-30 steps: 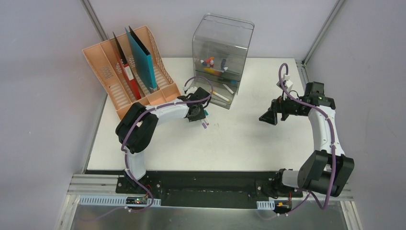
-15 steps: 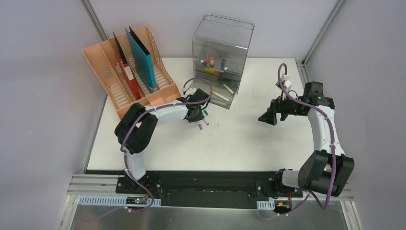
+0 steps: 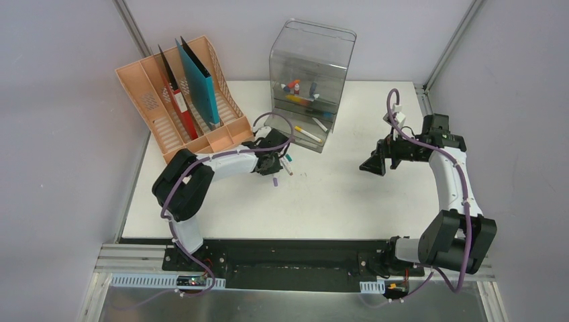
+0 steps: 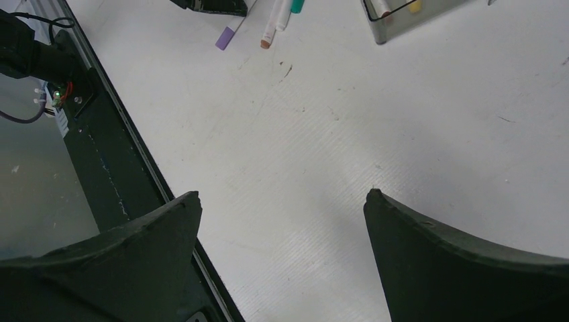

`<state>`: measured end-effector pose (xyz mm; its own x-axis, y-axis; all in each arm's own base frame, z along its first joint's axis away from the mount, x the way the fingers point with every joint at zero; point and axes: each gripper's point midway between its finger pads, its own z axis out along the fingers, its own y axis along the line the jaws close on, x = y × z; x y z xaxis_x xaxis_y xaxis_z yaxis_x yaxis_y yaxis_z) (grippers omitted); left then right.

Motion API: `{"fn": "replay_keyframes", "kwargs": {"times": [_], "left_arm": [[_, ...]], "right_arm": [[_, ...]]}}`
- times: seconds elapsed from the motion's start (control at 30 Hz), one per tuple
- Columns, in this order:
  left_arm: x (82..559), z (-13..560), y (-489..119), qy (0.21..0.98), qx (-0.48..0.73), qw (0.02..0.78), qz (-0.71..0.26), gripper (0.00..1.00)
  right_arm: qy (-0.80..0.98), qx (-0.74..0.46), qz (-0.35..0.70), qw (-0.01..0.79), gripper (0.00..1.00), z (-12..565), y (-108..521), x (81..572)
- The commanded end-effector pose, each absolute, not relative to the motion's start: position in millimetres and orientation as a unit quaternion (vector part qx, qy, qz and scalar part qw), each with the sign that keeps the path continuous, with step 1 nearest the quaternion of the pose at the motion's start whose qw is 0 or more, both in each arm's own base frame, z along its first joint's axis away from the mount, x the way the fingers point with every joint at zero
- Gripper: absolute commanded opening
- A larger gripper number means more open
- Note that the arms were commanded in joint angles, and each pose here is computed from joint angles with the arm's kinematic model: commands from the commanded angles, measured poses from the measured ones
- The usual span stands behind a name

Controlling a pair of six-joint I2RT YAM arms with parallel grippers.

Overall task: Organize the desk
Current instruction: Pick up the stationery from the center of the board.

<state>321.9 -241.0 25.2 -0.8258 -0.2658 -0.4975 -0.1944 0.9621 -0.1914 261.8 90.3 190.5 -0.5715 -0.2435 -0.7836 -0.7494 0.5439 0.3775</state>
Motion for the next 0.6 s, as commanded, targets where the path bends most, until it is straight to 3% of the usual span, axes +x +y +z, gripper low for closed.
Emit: {"fn": "replay_keyframes", "kwargs": {"times": [0.0, 0.27, 0.57], "left_arm": [[304, 37, -229, 0.955, -0.108, 0.267, -0.065, 0.00], [301, 70, -245, 0.938, -0.054, 0.309, -0.149, 0.00], [289, 131, -286, 0.845, 0.041, 0.407, -0.344, 0.00]], "right_arm": [[0.777, -0.325, 0.393, 0.370, 0.95, 207, 104, 267], [0.740, -0.329, 0.462, 0.361, 0.95, 215, 130, 261], [0.727, -0.323, 0.500, 0.342, 0.95, 215, 149, 262]]}}
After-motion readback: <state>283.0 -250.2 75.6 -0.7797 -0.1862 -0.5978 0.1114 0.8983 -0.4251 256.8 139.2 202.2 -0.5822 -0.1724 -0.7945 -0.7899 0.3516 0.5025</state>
